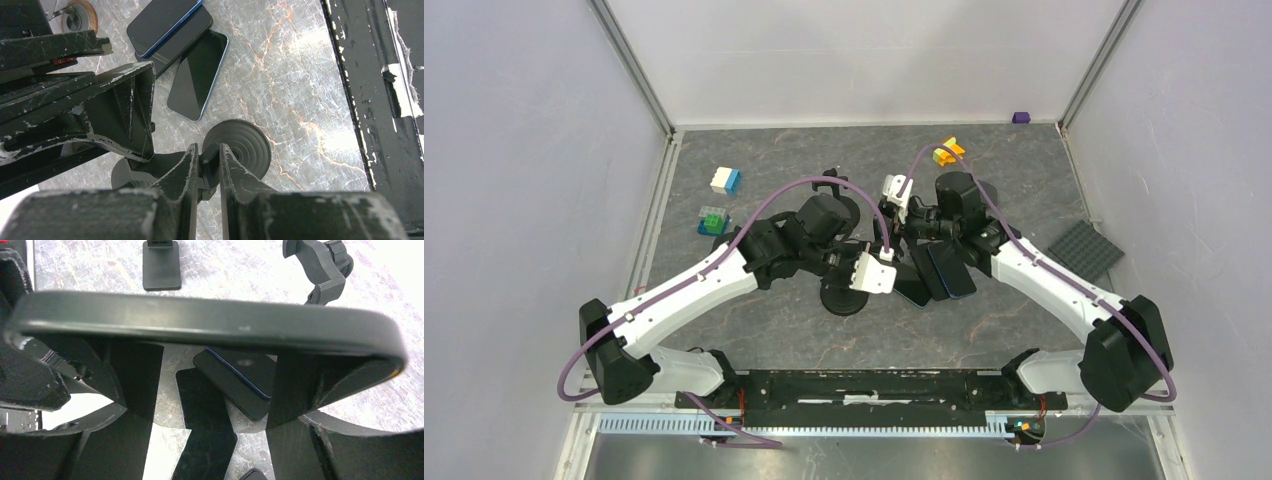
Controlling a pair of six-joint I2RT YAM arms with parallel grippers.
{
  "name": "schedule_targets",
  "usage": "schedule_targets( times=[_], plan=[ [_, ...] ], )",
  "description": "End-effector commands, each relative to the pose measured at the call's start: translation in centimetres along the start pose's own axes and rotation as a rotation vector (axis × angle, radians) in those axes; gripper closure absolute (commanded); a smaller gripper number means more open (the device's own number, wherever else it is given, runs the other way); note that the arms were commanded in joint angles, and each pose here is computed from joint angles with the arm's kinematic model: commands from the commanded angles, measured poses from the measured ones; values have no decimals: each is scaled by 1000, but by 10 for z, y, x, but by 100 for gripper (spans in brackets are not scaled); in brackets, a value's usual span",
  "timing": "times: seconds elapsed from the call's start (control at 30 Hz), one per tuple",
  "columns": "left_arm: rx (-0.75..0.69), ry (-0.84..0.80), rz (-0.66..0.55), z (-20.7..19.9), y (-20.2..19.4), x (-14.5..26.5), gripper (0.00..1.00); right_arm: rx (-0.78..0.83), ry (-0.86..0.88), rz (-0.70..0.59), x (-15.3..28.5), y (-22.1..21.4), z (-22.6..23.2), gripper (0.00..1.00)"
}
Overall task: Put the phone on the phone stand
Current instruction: Install the phone on the phone stand.
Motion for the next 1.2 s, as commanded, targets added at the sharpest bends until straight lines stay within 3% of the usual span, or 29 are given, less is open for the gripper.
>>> schedule_targets(
  times=[0.0, 0.5, 1.17],
  plan=[
    [-12, -57, -29, -9, 9, 5, 98, 60, -137, -89, 9, 26, -21, 100],
    [7, -197, -53, -41, 9, 10, 98, 39, -320, -58, 20, 19, -48, 100],
    [27, -256, -62, -64, 3, 12, 98, 62, -466, -15, 29, 13, -72, 100]
  ],
)
Point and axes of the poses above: each gripper's point midway between its finger pads, its own x axis back along the fingers, its own z axis along the line the jaws close on, y = z × x, the point moved 1 cm from there along x, back along the fingers, and after that the axes turned 6 degrees about -x, right-handed, at the moved point
